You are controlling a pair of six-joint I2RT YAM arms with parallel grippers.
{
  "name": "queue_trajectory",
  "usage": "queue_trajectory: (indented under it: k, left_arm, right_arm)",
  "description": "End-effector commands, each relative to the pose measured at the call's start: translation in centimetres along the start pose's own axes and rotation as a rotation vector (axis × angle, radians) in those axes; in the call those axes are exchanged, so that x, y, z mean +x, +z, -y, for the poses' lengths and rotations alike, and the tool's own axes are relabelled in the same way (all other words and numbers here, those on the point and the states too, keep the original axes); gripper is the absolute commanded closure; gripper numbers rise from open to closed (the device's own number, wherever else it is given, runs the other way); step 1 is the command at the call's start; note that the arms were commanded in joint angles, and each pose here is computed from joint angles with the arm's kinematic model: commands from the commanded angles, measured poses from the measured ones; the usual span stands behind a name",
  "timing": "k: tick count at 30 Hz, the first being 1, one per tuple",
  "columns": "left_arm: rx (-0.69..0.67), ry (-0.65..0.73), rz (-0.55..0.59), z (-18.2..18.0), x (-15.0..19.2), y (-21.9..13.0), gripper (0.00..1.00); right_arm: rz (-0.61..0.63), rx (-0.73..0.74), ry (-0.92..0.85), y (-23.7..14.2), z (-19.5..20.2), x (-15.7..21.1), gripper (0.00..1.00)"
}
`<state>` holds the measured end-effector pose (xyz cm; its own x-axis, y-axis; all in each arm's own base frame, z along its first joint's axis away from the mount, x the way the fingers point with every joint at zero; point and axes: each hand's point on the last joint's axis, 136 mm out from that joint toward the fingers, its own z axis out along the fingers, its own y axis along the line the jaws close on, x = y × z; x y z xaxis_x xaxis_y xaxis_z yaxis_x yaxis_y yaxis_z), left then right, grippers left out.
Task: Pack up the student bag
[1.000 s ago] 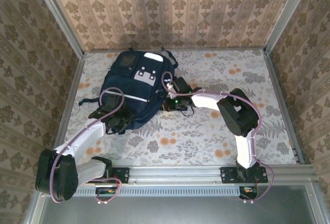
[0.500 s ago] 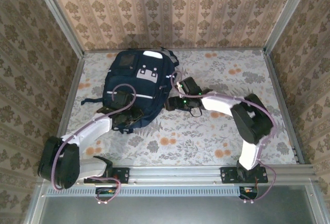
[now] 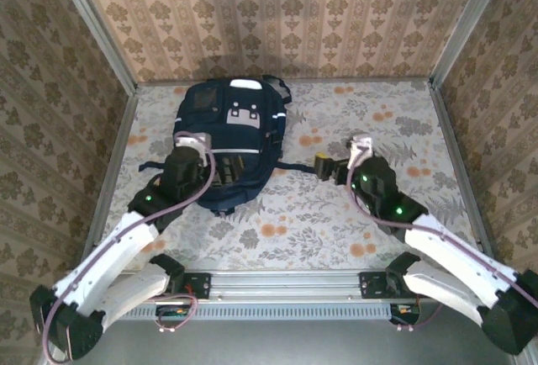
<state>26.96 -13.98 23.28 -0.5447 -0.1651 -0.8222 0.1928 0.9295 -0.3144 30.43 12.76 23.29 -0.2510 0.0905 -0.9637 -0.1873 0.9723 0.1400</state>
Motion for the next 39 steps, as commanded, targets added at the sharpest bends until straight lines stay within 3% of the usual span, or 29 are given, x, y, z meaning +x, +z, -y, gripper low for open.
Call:
queue_trajectory:
  k: [1,2,5,6,9,11,15,19,21,24,28,39]
  left_arm:
    - [-0.275,0.184,0.146,-6.6,-1.3,-0.8,0.0]
    - [-0.243,0.219,0.232,-6.4,-2.0,-0.5,0.0]
    - [-0.367,0.251,0.386,-10.3,-1.8,0.4,0.0]
    - [-0.37,0.282,0.365,-10.9,-1.3,1.5,0.0]
    - [-0.326,0.45,0.137,-11.7,1.0,5.3,0.0]
    - [-0.398,0.44,0.077,-13.9,2.5,6.5,0.0]
    - [-0.447,0.299,0.148,-17.6,3.2,6.5,0.0]
    - [-0.405,0.266,0.325,-18.6,0.8,7.4,0.0]
    - [-0.375,0.299,0.316,-18.6,1.1,8.6,0.0]
    - [-0.363,0.306,0.372,-19.5,2.0,9.8,0.0]
    - [-0.307,0.313,0.165,-19.2,2.1,13.0,0.0]
    - [-0.337,0.309,0.173,-19.3,2.2,12.8,0.0]
  right_arm:
    - [0.153,0.389,-0.13,-0.7,7.6,-1.1,0.0]
    - [0.142,0.442,-0.144,-0.6,9.1,-0.7,0.0]
    - [0.097,0.467,-0.159,0.6,12.1,1.9,0.0]
    - [0.091,0.435,-0.16,1.1,12.5,3.0,0.0]
    - [0.116,0.409,-0.09,1.6,14.5,5.3,0.0]
    - [0.08,0.418,-0.084,2.4,15.5,6.3,0.0]
    - [0.074,0.39,-0.11,3.8,15.7,6.2,0.0]
    - [0.081,0.374,-0.06,5.4,16.8,8.1,0.0]
    - [0.122,0.376,-0.065,6.0,17.1,8.5,0.0]
    - [-0.008,0.319,-0.042,7.5,17.1,9.0,0.0]
    - [-0.032,0.314,-0.033,8.3,17.3,9.1,0.0]
    - [-0.091,0.26,-0.068,9.4,16.2,9.4,0.0]
